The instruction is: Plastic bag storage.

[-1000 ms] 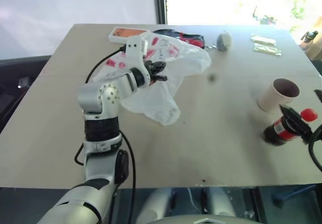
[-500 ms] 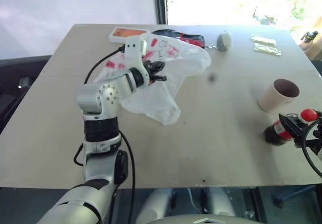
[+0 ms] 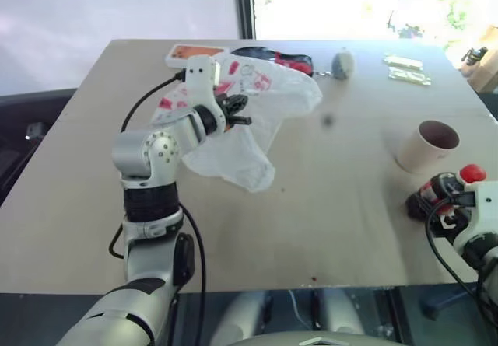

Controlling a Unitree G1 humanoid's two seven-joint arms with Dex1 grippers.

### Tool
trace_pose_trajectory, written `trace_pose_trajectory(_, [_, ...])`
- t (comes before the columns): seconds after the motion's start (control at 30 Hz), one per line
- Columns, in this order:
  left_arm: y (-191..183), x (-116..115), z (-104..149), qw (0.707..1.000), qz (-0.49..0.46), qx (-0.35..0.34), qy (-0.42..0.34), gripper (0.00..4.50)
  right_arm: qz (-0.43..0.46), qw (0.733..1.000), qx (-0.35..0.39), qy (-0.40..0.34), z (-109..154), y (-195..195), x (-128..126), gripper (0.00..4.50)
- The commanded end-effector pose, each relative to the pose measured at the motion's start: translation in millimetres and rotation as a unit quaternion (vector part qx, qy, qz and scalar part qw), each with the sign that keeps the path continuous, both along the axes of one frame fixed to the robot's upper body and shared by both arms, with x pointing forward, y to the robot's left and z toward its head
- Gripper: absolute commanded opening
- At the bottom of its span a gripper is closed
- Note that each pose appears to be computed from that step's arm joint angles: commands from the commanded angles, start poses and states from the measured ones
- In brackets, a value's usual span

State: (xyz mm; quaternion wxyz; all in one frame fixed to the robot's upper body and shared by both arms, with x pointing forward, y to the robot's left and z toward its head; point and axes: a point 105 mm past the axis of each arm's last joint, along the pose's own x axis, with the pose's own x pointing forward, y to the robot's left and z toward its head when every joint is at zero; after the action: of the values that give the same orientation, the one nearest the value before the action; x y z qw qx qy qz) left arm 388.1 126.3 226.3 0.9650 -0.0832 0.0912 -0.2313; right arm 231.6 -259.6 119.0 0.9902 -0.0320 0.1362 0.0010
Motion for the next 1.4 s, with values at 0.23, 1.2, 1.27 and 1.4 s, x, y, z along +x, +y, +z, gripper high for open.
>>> trace_pose_trajectory(0.23, [4, -14, 28, 0.998, -0.036, -0.009, -0.043, 0.0, 0.123, 0.988, 0.006, -0.091, 42, 56, 22, 3.06])
trace_pose_trajectory(1.2, [-10, -74, 61, 0.988, -0.128, -0.051, -0.063, 0.0, 0.403, 0.835, 0.372, 0.037, 58, 359, 163, 4.46])
trace_pose_trajectory(1.27, [-7, -70, 59, 0.99, -0.109, -0.058, -0.061, 0.0, 0.383, 0.863, 0.329, 0.028, 55, 349, 174, 4.46])
trace_pose_trajectory(1.4, [-1, -59, 52, 0.994, -0.072, -0.068, -0.052, 0.0, 0.385, 0.886, 0.259, 0.003, 57, 327, 178, 4.46])
